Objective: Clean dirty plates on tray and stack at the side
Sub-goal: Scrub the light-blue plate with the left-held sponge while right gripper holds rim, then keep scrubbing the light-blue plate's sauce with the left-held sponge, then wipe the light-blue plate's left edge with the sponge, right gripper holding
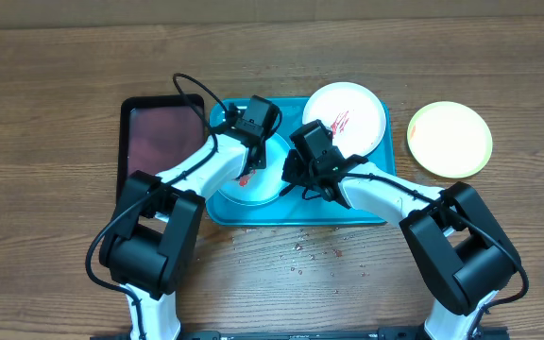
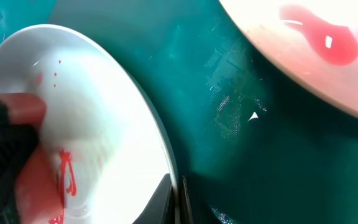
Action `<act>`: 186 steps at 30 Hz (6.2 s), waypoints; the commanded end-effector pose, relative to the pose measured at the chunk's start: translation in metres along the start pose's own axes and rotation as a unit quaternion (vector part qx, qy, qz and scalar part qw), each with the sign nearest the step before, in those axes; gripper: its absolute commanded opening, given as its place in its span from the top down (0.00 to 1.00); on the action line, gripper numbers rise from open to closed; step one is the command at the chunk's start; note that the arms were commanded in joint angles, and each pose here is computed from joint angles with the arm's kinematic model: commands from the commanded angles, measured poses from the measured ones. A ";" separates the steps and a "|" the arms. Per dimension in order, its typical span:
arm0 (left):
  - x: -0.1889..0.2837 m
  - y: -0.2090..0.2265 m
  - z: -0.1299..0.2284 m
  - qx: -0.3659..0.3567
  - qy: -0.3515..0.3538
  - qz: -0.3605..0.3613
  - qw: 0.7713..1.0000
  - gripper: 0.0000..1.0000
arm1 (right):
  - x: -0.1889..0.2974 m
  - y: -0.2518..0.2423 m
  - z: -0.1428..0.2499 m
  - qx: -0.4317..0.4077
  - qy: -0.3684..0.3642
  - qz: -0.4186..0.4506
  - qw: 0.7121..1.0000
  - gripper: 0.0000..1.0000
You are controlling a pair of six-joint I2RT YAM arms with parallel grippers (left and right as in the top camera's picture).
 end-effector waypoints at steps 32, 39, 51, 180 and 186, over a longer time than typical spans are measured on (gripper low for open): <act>-0.025 -0.014 0.112 -0.103 0.217 0.073 0.968 0.96 | -0.001 0.009 -0.012 -0.020 -0.019 -0.008 1.000 0.96; -0.041 0.005 0.096 -0.066 0.151 0.006 0.986 0.96 | -0.001 0.009 -0.012 -0.020 -0.018 -0.008 1.000 0.96; -0.064 0.033 0.116 0.013 0.113 -0.035 0.993 0.96 | -0.001 0.009 -0.012 -0.020 -0.017 -0.010 1.000 0.96; -0.062 0.052 0.179 -0.051 0.213 -0.013 0.976 0.96 | -0.001 0.009 -0.012 -0.024 -0.018 -0.010 0.999 0.96; -0.061 0.015 0.179 -0.092 0.184 0.048 0.977 0.96 | -0.001 0.009 -0.012 -0.024 -0.017 -0.010 1.000 0.96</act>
Point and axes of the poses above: each gripper's point midway between its finger pads, its own x axis back along the fingers, its own y axis along the line the jaws close on, z = x × y, the point moved 1 cm from there along x, back along the fingers, and after that the axes turned 12 degrees about x, right-handed, at the moved point
